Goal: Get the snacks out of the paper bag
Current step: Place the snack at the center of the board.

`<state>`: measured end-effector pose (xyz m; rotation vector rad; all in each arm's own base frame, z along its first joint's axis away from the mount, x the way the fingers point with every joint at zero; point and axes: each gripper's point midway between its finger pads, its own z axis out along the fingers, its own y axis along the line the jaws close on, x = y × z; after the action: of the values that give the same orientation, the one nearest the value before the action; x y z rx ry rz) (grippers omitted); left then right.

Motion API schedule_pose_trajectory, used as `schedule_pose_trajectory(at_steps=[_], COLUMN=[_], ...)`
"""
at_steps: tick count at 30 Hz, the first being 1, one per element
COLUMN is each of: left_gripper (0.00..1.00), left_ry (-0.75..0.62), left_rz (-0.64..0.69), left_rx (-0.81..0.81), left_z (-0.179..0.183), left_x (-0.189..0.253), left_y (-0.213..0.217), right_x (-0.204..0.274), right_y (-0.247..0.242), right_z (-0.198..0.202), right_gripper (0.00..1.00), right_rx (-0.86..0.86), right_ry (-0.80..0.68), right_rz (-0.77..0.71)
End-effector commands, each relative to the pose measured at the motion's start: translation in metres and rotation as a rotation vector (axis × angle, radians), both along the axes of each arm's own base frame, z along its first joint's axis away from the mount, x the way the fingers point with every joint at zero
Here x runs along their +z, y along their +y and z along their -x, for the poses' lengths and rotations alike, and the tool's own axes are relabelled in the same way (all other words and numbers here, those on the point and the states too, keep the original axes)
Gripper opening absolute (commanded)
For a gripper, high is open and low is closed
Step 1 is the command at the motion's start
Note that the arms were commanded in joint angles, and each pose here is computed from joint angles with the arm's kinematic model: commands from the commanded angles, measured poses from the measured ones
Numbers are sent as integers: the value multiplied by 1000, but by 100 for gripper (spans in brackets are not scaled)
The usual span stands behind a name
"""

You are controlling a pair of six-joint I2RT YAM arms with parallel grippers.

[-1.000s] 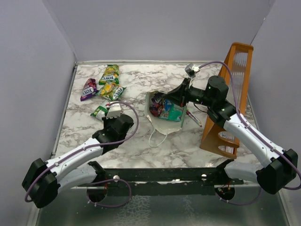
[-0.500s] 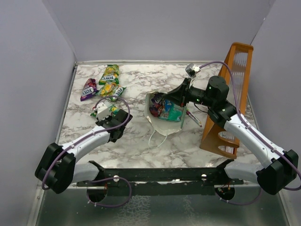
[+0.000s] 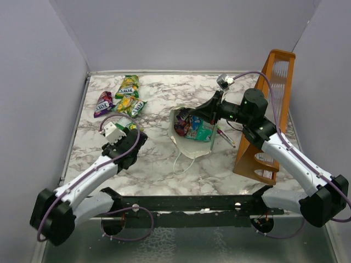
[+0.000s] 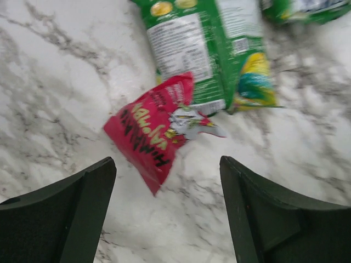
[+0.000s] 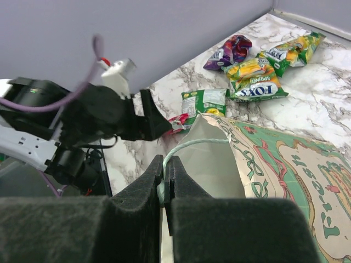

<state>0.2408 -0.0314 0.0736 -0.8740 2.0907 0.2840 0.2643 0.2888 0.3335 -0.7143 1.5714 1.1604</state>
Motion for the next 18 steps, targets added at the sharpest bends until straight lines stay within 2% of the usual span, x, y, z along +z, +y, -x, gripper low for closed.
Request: schedule_pose_trajectory(at_steps=[1,7,9,12,18], left_gripper=[83,86,86,85,76], left_ry=[-270,-777,-890,-974,-983], left_rz=[203,374,402,418,464], left_rx=[-232,-557,-652,-800,-1165], left_z=[-18,-8,1,11,28], left_x=[65,171,195,221,256], left_y=[-36,-70,-81,-101,-160], right_x=[3,2,2,3,3], right_y=[-1,0,0,1,1], right_z=[5,6,6,6,5], right_gripper=[1,1,1,1,1], right_rx=[4,9,13,18,13], right_ry=[-20,-15,-15,-11,-11], right_rz=[-2,-7,-10,-10,-12])
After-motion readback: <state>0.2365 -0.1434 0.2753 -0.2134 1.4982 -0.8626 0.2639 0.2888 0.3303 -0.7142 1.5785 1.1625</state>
